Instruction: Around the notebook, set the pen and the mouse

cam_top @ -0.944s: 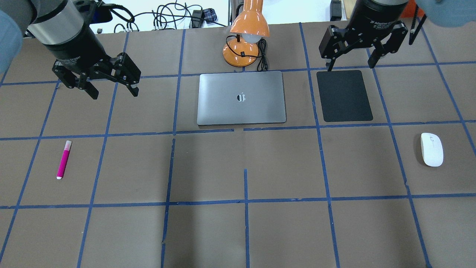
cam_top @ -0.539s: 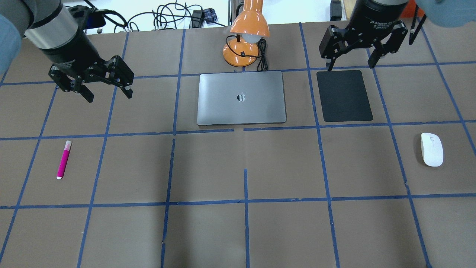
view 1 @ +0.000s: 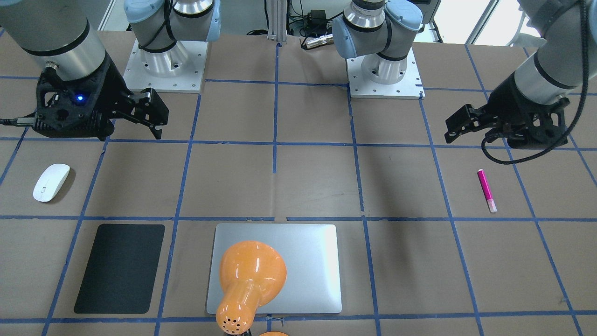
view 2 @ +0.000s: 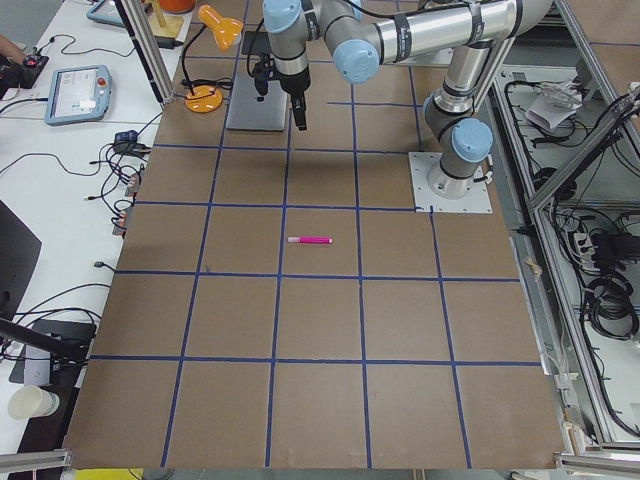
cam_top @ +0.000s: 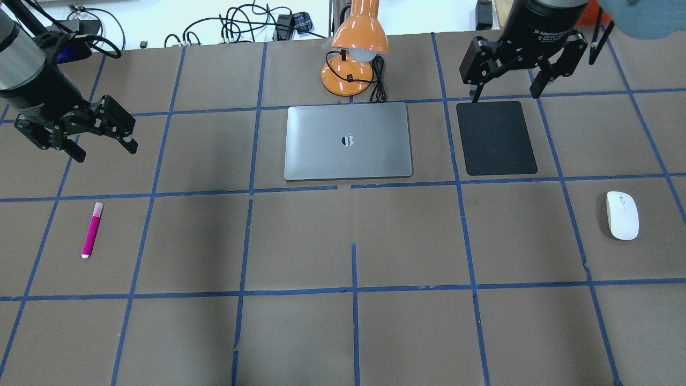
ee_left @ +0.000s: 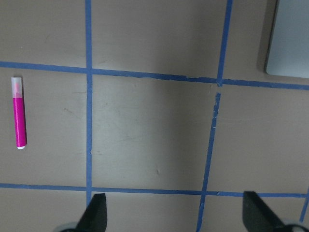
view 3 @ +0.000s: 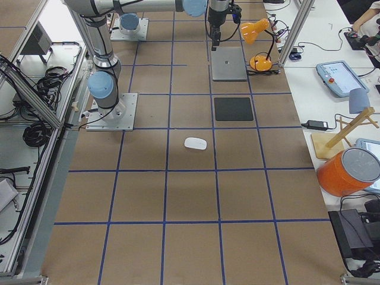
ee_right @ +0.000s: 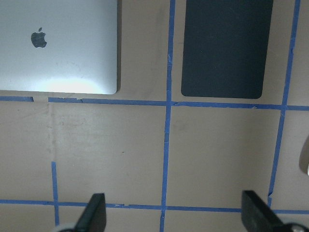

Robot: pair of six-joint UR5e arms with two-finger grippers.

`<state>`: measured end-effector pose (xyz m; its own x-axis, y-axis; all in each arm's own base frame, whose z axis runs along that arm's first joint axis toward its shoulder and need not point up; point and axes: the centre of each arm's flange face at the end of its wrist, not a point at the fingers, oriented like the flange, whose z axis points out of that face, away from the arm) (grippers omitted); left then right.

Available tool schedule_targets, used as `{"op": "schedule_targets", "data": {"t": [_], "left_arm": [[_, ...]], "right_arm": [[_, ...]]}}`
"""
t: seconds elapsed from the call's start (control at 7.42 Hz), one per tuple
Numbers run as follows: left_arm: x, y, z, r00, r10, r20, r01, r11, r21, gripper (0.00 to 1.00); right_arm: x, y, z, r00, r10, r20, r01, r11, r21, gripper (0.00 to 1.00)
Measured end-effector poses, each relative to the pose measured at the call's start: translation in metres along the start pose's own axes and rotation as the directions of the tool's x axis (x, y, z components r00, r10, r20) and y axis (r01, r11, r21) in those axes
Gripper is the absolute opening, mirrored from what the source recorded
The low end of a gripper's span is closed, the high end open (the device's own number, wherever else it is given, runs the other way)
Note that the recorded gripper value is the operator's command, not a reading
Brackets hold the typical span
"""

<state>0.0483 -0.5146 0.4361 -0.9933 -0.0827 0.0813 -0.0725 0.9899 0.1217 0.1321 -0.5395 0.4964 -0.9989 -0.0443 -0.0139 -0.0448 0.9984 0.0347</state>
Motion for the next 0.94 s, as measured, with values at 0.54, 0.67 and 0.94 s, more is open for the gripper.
{"op": "schedule_targets", "data": {"t": [0.54, 0.67, 0.94], "left_arm": [[-0.130, -0.013, 0.083, 0.996, 0.062, 0.068, -0.066, 0.995, 0.068, 1.00], [-0.154, -0.008, 0.112, 0.990, 0.106, 0.090, -0.114, 0.990, 0.087, 1.00], [-0.176, 0.000, 0.166, 0.982, 0.158, 0.099, -0.167, 0.982, 0.090, 1.00]], "right_arm": [[0.002, -0.001, 0.000, 1.000, -0.002, 0.000, 0.002, 1.000, 0.001, 1.00], [0.007, -0.003, 0.001, 1.000, -0.014, 0.000, 0.014, 1.000, 0.005, 1.00], [0.045, -0.008, 0.010, 0.999, -0.040, 0.002, 0.040, 0.999, -0.001, 1.00]]}}
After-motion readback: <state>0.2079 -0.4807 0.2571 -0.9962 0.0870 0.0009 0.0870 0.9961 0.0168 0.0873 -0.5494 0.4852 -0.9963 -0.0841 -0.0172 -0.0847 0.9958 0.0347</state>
